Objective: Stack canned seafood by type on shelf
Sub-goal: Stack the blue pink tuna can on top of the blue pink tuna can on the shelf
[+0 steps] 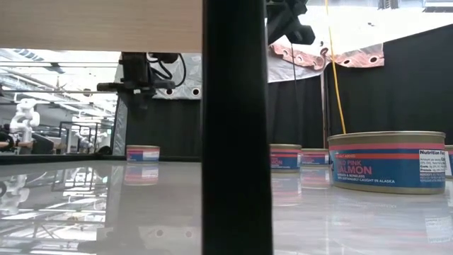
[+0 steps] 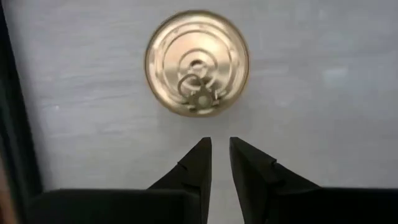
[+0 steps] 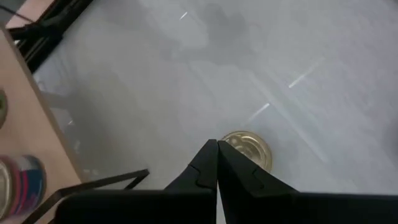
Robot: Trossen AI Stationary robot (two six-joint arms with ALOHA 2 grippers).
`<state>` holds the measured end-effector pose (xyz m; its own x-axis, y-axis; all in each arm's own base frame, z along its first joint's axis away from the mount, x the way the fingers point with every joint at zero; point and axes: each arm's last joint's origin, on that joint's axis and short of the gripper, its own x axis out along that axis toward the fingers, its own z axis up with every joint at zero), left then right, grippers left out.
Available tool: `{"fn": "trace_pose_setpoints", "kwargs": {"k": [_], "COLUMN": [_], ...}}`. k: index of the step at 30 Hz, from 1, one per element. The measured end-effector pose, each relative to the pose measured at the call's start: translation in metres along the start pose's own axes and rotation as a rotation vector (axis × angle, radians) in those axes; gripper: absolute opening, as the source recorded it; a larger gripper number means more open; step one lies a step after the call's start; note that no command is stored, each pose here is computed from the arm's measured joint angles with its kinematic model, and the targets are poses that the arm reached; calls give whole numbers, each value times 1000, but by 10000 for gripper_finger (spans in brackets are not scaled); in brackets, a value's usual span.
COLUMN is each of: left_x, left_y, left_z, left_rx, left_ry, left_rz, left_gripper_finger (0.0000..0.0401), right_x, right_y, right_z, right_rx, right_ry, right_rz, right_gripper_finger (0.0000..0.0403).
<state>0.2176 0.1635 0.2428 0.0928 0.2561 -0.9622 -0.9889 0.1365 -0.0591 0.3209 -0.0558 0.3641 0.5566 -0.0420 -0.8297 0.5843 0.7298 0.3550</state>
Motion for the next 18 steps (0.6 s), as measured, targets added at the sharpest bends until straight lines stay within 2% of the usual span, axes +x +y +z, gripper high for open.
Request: {"fn": "trace_pose_setpoints", "kwargs": {"k": [8,12,18], "left_x": [26,33,48], "left_y": [0,4,-1], "left_z": [-8,-10,-8], "left_rx": [-113,-136,-134], "left_ry": [-52,-79,-71], "left_rz": [-12,46,67], "left_gripper_finger": [65,65,65], "right_x": [0,0,-1], "right_y": [-1,-2,-3], "right_z": [-3,-4,-5], "right_rx": [-74,-97,-124], "right_ry": [42,51,77], "right_rz": [5,0,7], "right_gripper_finger": [0,0,0]}}
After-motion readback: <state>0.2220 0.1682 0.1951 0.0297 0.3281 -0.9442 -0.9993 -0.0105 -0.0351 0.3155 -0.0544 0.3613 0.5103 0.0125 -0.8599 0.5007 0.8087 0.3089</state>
